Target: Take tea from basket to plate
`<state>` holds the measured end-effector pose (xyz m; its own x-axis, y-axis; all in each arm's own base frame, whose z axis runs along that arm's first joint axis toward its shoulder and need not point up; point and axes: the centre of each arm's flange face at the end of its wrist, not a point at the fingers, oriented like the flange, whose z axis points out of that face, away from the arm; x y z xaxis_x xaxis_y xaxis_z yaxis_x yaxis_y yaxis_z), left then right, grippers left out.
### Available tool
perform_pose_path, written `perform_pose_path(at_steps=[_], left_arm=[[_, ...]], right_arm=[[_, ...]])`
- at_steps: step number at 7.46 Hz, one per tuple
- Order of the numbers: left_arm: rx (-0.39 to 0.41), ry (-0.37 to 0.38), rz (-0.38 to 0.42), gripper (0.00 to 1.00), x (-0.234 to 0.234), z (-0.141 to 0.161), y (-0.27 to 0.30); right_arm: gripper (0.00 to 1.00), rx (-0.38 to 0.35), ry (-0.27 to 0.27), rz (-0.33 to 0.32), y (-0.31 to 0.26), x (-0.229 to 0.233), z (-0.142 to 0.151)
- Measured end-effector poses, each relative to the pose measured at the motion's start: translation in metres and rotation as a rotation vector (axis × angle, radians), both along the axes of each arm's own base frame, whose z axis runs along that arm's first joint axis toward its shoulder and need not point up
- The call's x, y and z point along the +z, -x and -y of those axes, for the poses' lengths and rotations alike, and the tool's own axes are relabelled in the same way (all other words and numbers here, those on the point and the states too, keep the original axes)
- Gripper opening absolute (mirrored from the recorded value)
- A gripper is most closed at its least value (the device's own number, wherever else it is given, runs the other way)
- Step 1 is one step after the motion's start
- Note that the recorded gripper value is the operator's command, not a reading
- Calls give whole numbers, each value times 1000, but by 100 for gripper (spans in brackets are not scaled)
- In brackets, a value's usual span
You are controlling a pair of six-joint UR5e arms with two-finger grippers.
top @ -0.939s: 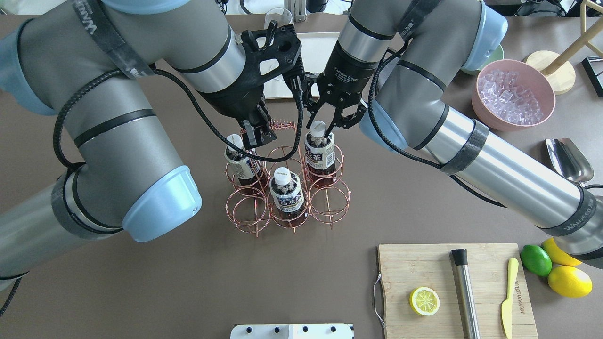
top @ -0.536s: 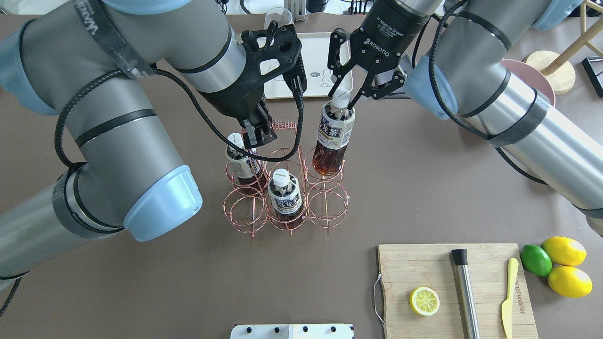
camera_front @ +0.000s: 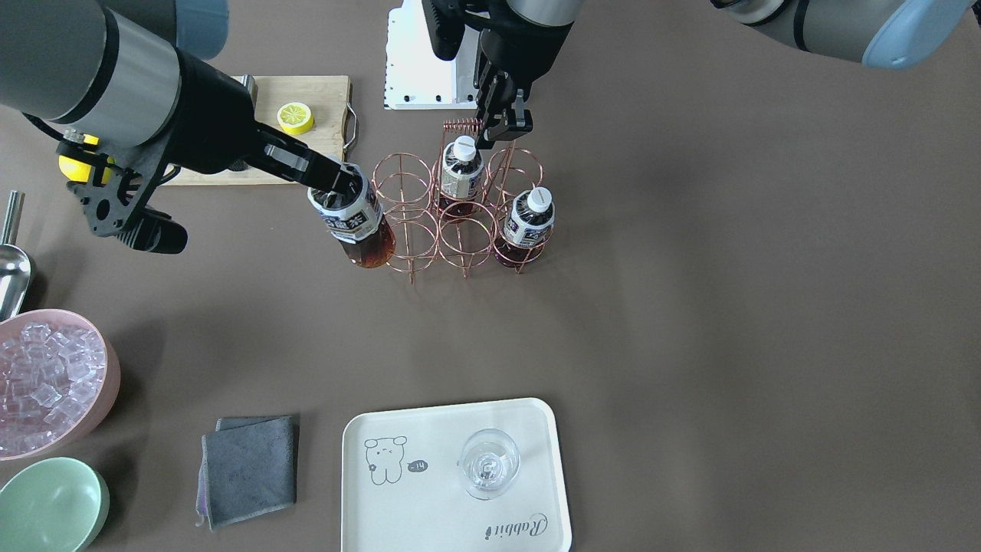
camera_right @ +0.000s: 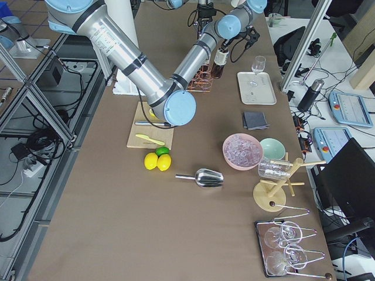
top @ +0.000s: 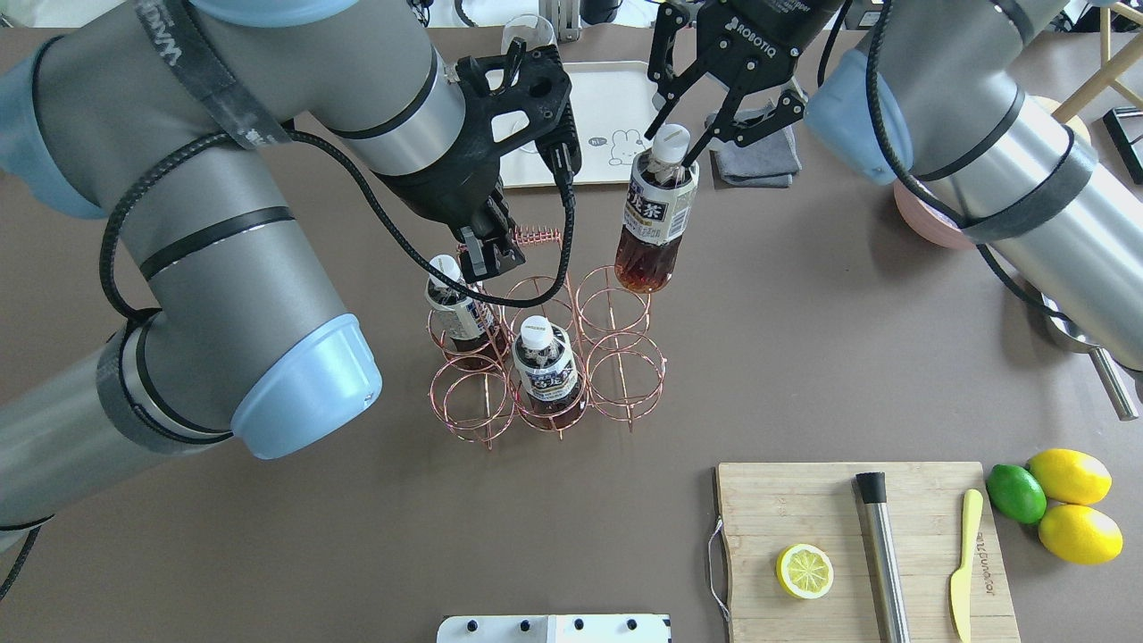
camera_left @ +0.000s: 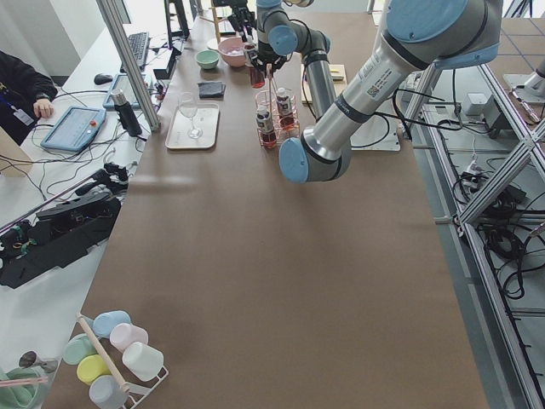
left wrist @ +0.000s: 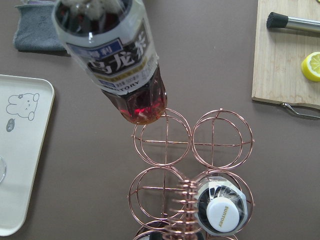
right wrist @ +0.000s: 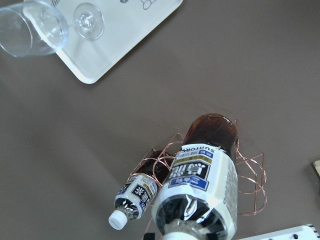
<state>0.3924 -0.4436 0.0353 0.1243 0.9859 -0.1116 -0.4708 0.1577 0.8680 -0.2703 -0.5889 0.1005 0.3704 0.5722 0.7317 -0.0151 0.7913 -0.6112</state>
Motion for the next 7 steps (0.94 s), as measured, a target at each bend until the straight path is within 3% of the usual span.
perform_pose_path(at_steps=[4,7], left_arm=[[-24,-10,-16,0,-1,2,21],[-48,-34,-44,0,5,-9,55]], right_arm=[[0,53,-72,-13,-14,40,111],[0,79,-133,-35,15,61,175]])
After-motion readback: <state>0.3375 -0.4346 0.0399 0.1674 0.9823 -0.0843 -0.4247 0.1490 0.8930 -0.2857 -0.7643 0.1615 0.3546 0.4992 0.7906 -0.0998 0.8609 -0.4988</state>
